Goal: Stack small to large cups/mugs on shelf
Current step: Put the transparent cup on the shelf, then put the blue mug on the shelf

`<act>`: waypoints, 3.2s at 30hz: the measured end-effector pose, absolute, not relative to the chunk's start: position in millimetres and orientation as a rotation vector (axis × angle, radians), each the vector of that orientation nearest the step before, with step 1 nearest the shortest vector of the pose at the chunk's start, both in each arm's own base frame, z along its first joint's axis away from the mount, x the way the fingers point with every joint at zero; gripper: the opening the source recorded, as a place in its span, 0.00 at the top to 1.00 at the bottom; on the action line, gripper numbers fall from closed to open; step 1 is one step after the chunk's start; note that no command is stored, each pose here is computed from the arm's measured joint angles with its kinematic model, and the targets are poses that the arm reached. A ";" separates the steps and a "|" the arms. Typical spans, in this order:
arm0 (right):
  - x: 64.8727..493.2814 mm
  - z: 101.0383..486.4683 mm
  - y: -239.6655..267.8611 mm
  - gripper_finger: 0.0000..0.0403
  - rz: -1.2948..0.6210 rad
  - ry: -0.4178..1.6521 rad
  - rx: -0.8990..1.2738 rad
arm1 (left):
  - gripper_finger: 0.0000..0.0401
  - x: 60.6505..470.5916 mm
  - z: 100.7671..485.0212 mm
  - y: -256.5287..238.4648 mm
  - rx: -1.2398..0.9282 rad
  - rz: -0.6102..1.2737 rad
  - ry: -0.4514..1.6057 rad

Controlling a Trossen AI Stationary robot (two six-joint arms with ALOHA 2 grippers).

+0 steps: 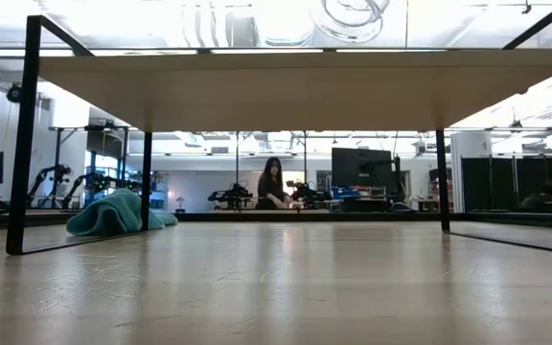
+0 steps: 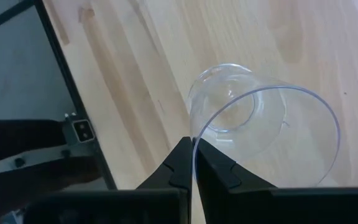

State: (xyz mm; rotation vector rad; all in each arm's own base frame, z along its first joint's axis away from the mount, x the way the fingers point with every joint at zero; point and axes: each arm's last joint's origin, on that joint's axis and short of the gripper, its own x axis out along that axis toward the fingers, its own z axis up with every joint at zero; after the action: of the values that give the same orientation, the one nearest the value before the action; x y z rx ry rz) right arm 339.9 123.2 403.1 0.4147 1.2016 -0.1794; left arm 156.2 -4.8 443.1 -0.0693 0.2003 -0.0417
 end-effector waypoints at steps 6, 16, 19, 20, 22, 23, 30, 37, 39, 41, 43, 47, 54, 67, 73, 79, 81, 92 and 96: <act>326.1 398.3 117.9 0.98 -0.202 1.238 0.394 | 0.84 153.4 444.2 -4.7 -0.070 -0.042 0.192; 283.2 391.8 101.2 0.98 -0.328 1.276 0.450 | 0.84 154.5 443.9 -4.8 -0.070 -0.042 0.194; 275.8 389.8 99.4 0.98 -0.326 1.302 0.484 | 0.84 156.6 443.0 -4.8 -0.070 -0.042 0.201; 274.3 388.6 99.4 0.98 -0.322 1.316 0.499 | 0.84 157.4 442.7 -4.9 -0.070 -0.042 0.202; 273.4 387.1 99.9 0.98 -0.307 1.335 0.512 | 0.84 159.0 442.2 -4.9 -0.070 -0.042 0.206; 273.5 386.7 100.0 0.98 -0.301 1.339 0.506 | 0.84 160.0 441.7 -4.9 -0.070 -0.041 0.209; 281.7 383.6 97.5 0.98 -0.260 1.349 0.442 | 0.84 169.8 438.6 -5.2 -0.070 -0.041 0.228; 290.6 376.6 91.6 0.98 -0.269 1.370 0.422 | 0.84 175.4 436.2 -5.3 -0.070 -0.040 0.242; 292.4 375.1 90.3 0.98 -0.276 1.374 0.424 | 0.84 175.5 436.2 -5.3 -0.070 -0.040 0.243; 293.0 374.7 89.0 0.98 -0.279 1.375 0.424 | 0.84 175.2 436.3 -5.3 -0.070 -0.040 0.242; 293.2 374.7 88.6 0.98 -0.280 1.374 0.426 | 0.84 175.0 436.4 -5.3 -0.069 -0.041 0.241; 293.6 374.8 88.8 0.98 -0.278 1.370 0.427 | 0.84 174.6 436.6 -5.3 -0.070 -0.040 0.240; 297.2 373.8 89.9 0.98 -0.271 1.352 0.437 | 0.84 174.6 436.5 -5.3 -0.063 -0.041 0.240; 308.8 362.1 93.8 0.98 -0.266 1.371 0.435 | 0.84 174.4 436.2 -5.3 -0.068 -0.040 0.245; 315.3 355.1 96.0 0.98 -0.245 1.395 0.402 | 0.84 173.8 436.5 -5.3 -0.069 -0.040 0.243; 315.4 354.8 97.2 0.94 -0.220 1.413 0.435 | 0.84 173.2 436.9 -5.2 -0.069 -0.040 0.240; 315.2 354.5 97.2 0.91 -0.220 1.416 0.435 | 0.84 173.2 436.9 -5.2 -0.070 -0.040 0.240; 315.2 355.0 96.8 0.80 -0.248 1.406 0.459 | 0.84 172.5 437.1 -5.3 -0.070 -0.041 0.238; 312.4 358.6 96.2 0.80 -0.242 1.400 0.474 | 0.84 172.5 437.1 -5.2 -0.070 -0.040 0.238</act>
State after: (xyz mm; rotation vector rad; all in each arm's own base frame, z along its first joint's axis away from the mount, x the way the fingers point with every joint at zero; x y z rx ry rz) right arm 312.4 96.2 358.6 0.4738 1.3996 -0.2418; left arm 172.5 -5.2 437.1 -0.0697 0.2383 -0.0402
